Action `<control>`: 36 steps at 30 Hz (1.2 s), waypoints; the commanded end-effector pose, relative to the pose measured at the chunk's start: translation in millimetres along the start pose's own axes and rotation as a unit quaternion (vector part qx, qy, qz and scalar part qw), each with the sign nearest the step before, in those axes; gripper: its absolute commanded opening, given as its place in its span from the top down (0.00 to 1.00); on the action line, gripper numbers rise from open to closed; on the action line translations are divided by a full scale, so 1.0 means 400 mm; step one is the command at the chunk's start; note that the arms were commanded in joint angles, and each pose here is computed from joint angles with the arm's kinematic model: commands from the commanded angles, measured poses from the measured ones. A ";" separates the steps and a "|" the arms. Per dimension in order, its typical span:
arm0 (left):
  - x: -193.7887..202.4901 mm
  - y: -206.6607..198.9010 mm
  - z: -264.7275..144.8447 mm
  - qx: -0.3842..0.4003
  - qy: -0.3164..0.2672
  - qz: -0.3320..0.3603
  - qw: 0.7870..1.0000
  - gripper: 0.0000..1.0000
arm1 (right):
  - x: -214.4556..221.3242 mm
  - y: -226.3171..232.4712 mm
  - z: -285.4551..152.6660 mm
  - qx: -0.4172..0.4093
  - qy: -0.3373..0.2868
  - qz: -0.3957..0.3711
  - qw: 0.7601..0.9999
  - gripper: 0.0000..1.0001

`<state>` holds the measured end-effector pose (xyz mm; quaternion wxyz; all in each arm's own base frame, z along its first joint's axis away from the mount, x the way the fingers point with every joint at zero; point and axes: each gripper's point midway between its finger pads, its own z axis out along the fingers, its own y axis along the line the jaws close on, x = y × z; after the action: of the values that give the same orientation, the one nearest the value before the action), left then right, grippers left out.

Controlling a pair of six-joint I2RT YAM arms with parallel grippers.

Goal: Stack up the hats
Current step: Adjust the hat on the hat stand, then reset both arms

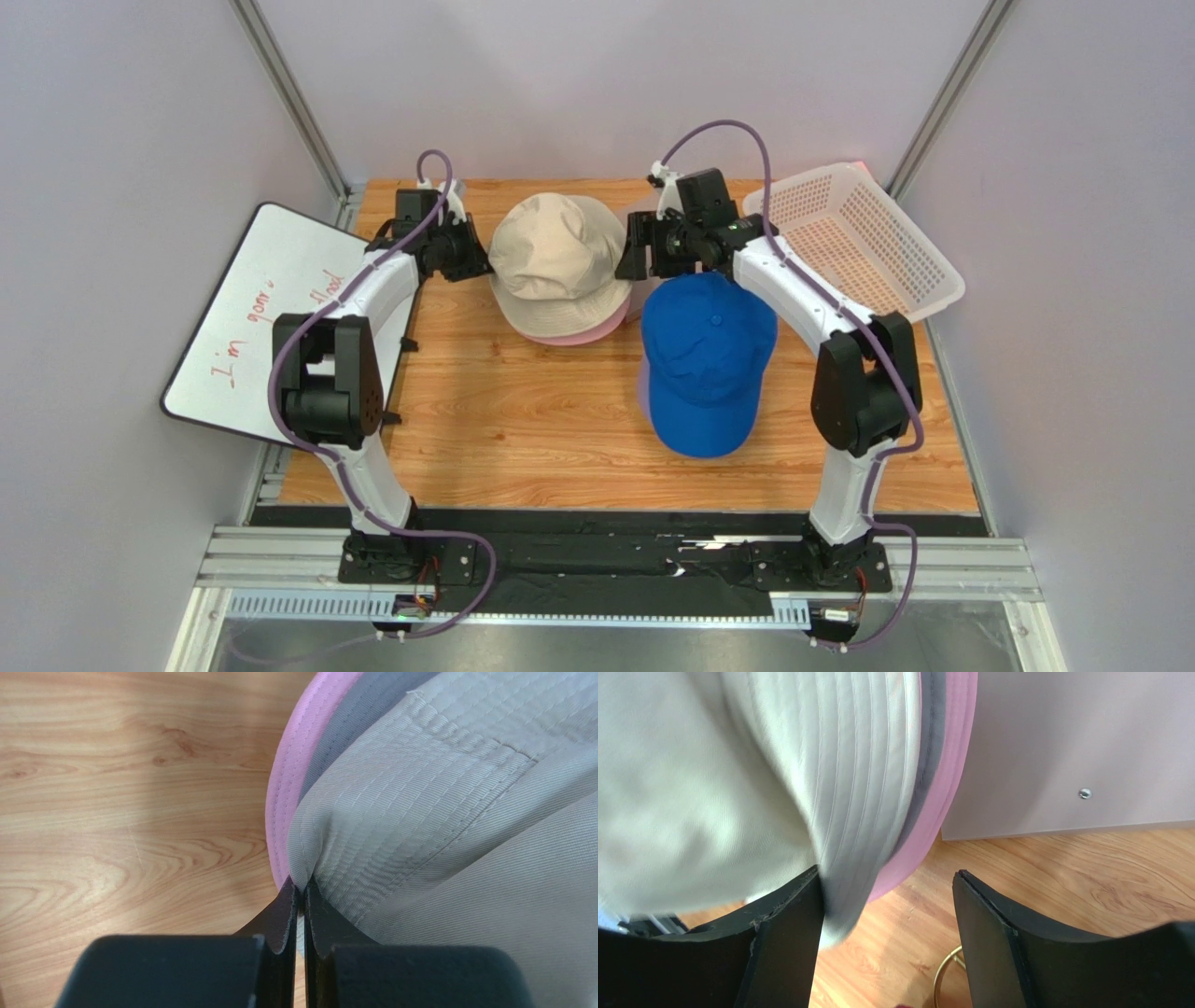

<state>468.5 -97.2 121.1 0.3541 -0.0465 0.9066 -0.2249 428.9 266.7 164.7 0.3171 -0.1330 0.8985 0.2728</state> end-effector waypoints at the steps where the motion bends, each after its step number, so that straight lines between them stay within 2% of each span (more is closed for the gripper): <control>1: 0.022 0.032 -0.022 -0.014 0.013 0.003 1.000 1.00 | -0.050 0.037 -0.112 -0.024 -0.034 -0.017 0.999 0.32; 6: 0.014 0.027 -0.030 -0.013 0.009 0.007 1.000 1.00 | -0.054 0.066 -0.115 -0.085 -0.053 0.014 0.995 0.34; 10: 0.013 0.027 -0.030 -0.013 0.009 0.007 1.000 1.00 | -0.064 0.048 -0.080 -0.075 -0.054 0.015 0.996 0.46; 16: 0.008 0.024 -0.032 -0.011 0.007 0.009 1.000 1.00 | -0.085 0.043 -0.053 -0.079 -0.053 0.017 0.995 0.53; 25: 0.001 0.018 -0.041 -0.010 0.002 0.010 1.000 1.00 | -0.124 0.068 -0.063 -0.096 -0.077 0.017 0.992 0.56; 29: 0.003 0.019 -0.040 -0.010 0.003 0.011 1.000 1.00 | -0.109 0.052 -0.014 -0.090 -0.057 0.024 0.994 0.58; 35: 0.004 0.022 -0.036 -0.011 0.005 0.012 1.000 1.00 | -0.092 0.031 0.055 -0.073 -0.034 0.030 0.996 0.68; 36: 0.005 0.023 -0.035 -0.011 0.005 0.012 1.000 1.00 | -0.089 0.027 0.070 -0.072 -0.028 0.031 0.997 0.72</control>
<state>461.7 -94.7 118.2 0.3439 -0.0456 0.9094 -0.2294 454.3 284.5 179.1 0.3241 -0.1187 0.8691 0.3542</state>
